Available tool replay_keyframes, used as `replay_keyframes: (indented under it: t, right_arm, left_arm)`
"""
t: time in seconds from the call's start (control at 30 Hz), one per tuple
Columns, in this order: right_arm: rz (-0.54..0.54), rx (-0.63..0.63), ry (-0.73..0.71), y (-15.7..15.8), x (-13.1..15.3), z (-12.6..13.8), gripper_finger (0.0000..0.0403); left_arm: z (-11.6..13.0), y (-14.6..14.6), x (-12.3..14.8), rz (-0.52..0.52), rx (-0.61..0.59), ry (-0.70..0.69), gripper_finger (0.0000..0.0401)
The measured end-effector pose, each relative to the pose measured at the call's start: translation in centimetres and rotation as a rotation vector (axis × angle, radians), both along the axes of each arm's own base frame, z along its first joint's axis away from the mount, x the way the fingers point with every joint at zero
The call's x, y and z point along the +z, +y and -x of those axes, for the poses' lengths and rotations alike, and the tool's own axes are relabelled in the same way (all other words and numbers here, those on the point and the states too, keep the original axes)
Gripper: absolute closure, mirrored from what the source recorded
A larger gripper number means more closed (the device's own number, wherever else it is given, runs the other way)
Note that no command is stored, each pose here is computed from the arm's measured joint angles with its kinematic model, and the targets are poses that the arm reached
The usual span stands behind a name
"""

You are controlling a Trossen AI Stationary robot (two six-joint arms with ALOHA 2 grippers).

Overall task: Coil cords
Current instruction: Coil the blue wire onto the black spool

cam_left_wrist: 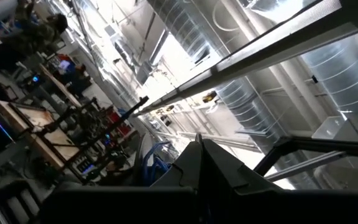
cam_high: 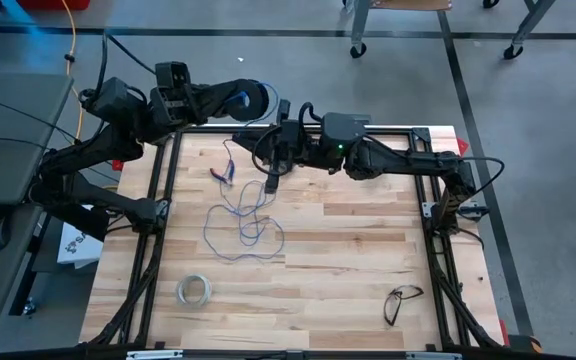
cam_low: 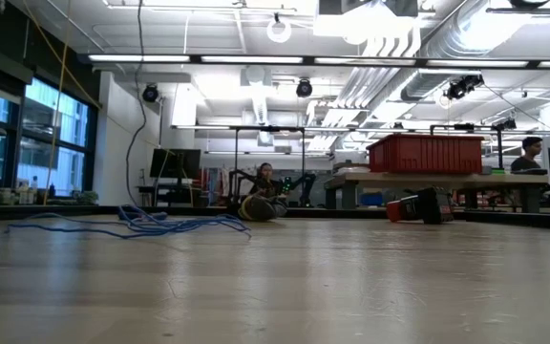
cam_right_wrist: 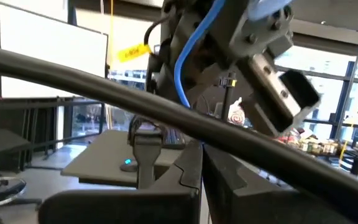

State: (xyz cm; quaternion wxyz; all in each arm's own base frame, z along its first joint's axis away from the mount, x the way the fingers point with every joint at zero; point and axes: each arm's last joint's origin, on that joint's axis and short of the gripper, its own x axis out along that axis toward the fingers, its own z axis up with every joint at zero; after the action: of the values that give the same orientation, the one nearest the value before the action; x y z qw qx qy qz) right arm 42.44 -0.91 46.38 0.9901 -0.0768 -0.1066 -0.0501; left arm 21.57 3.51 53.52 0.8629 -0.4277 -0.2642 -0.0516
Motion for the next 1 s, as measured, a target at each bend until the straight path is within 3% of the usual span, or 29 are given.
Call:
replay_keyframes:
  t: [0.43,0.73,1.0]
  right_arm:
    - [-0.001,0.009,-0.028,0.2,0.2,0.0,0.0403]
    - [0.002,-0.02,-0.041,-1.3,0.4,0.1,0.0403]
    - [0.016,0.038,-0.055,-1.2,1.0,0.5,0.0403]
  left_arm:
    - [-1.2,-0.1,-0.4,0.023,-0.004,0.006,0.0401]
    - [-3.0,-1.6,-1.2,0.099,-0.136,0.035,0.0401]
    - [-1.6,-2.5,-0.8,0.058,-0.128,0.053,0.0401]
